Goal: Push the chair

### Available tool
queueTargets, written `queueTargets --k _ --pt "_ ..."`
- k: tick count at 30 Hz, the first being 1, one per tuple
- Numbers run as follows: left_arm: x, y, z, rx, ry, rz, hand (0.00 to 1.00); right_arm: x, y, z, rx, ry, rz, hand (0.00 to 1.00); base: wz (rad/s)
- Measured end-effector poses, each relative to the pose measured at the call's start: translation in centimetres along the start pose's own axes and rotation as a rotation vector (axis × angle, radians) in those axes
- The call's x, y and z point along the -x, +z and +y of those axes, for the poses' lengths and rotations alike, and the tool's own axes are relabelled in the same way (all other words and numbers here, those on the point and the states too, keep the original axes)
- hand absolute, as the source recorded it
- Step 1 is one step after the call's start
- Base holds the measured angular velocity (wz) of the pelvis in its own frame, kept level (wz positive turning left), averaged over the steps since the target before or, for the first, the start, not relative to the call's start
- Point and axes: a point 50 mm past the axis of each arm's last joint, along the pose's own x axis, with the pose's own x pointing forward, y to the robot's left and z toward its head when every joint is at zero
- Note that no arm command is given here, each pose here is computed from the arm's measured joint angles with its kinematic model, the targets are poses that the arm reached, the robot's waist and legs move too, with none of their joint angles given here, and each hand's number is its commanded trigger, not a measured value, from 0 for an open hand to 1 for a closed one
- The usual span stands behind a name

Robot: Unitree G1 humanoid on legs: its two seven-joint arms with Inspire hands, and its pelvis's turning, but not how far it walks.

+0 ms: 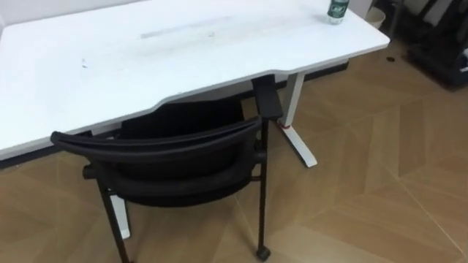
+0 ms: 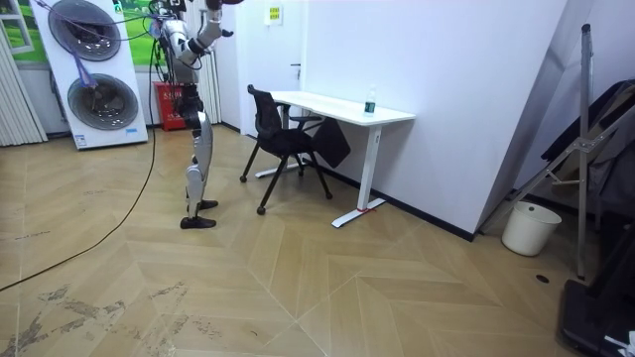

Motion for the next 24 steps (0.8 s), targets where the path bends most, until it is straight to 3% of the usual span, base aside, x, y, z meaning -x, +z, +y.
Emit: queueTargets --k 3,6,8,9,11,12,14,15,17,20,24 --pt "2.3 -3.3 0.8 0.001 -0.012 0.167 0.00 1.1 -3.2 -2.4 0.030 -0.053 0.143 0.00 -0.04" --pt "6.7 -7.3 1.6 -0.020 -0.062 0.420 0.00 4.4 -7.3 -5.3 0.081 -0.076 0.361 0.00 -0.04" --pt "12.4 -9.9 2.5 -0.013 -0.118 0.693 0.00 9.7 -10.9 -8.4 0.136 -0.062 0.619 0.00 0.00" --pt "14.1 -10.5 2.8 -0.025 -0.137 0.761 0.00 11.4 -11.8 -9.3 0.157 -0.056 0.691 0.00 0.00" --pt "21.5 -12.3 4.1 -0.093 -0.256 1.034 0.00 18.7 -14.6 -12.4 0.259 -0.009 0.995 0.00 0.00" --pt "23.3 -12.5 4.5 -0.111 -0.293 1.099 0.00 20.7 -15.1 -13.2 0.282 0.005 1.076 0.00 0.00" --pt "30.1 -12.9 6.6 -0.200 -0.455 1.319 0.00 27.6 -16.0 -15.9 0.363 0.078 1.357 0.00 0.00" --pt "31.5 -12.9 7.3 -0.226 -0.500 1.360 0.00 29.2 -16.0 -16.4 0.382 0.099 1.419 0.00 0.00" --pt "36.1 -12.6 9.5 -0.294 -0.655 1.515 0.00 34.2 -15.9 -18.7 0.463 0.186 1.618 0.00 0.00" --pt "39.8 -11.8 11.4 -0.332 -0.854 1.638 0.00 38.0 -15.3 -20.4 0.535 0.302 1.778 0.00 0.00" --pt "41.9 -10.7 11.7 -0.301 -1.036 1.713 0.00 40.6 -14.4 -20.5 0.539 0.493 1.882 0.00 0.00"
